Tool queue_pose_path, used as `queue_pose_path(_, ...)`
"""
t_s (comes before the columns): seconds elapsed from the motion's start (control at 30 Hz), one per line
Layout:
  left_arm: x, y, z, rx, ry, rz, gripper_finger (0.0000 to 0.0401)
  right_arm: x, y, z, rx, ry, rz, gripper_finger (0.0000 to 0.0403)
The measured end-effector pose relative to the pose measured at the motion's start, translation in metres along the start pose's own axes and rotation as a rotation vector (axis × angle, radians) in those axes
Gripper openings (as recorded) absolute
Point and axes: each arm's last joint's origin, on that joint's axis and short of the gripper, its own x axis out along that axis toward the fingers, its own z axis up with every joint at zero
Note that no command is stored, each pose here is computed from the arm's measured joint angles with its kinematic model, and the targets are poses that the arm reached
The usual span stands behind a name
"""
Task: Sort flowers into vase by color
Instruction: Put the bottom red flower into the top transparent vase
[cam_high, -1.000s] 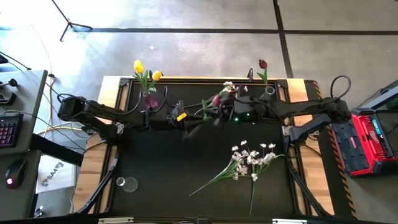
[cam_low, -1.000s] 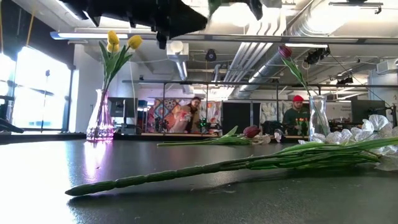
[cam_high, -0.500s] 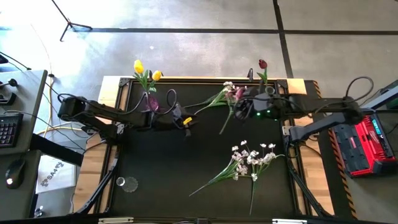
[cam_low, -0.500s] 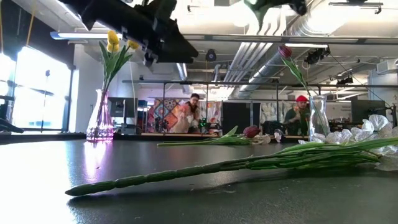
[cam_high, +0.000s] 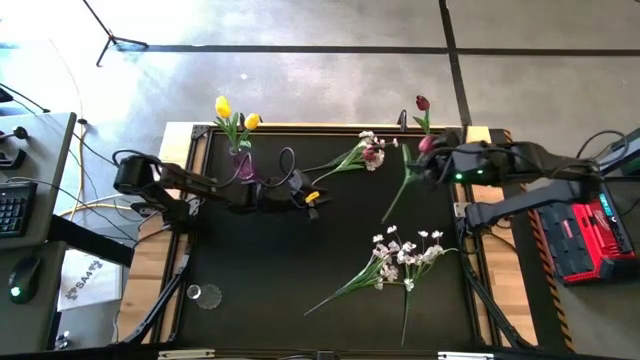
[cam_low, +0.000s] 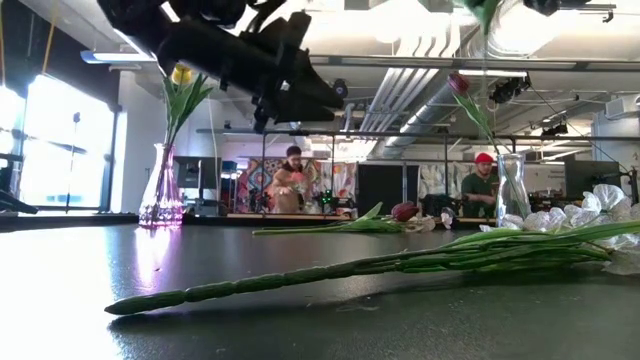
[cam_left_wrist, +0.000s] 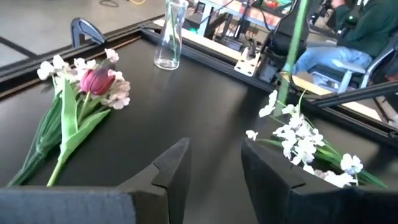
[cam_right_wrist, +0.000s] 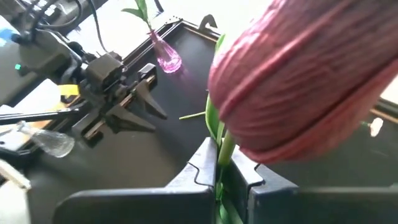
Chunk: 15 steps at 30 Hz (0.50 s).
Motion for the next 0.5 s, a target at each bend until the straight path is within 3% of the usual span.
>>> queue_pose_path(0.17,0.006,-0.008,0.004,0.003,-0.002,-0.012,0.0131,-0.020,-0.014,0.000,0.037,0.000,-0.029,0.0000)
queue_pose_path(0.37,0.018,-0.019,0.010,0.047,0.027,0.070,0.0131,-0.041,-0.031,0.008,0.013,-0.136,-0.306,0.0000)
queue_pose_path(0.5,0.026,-0.023,0.016,0.080,0.052,0.095,0.0131,-0.053,-0.036,0.014,0.010,-0.226,-0.405,0.0000)
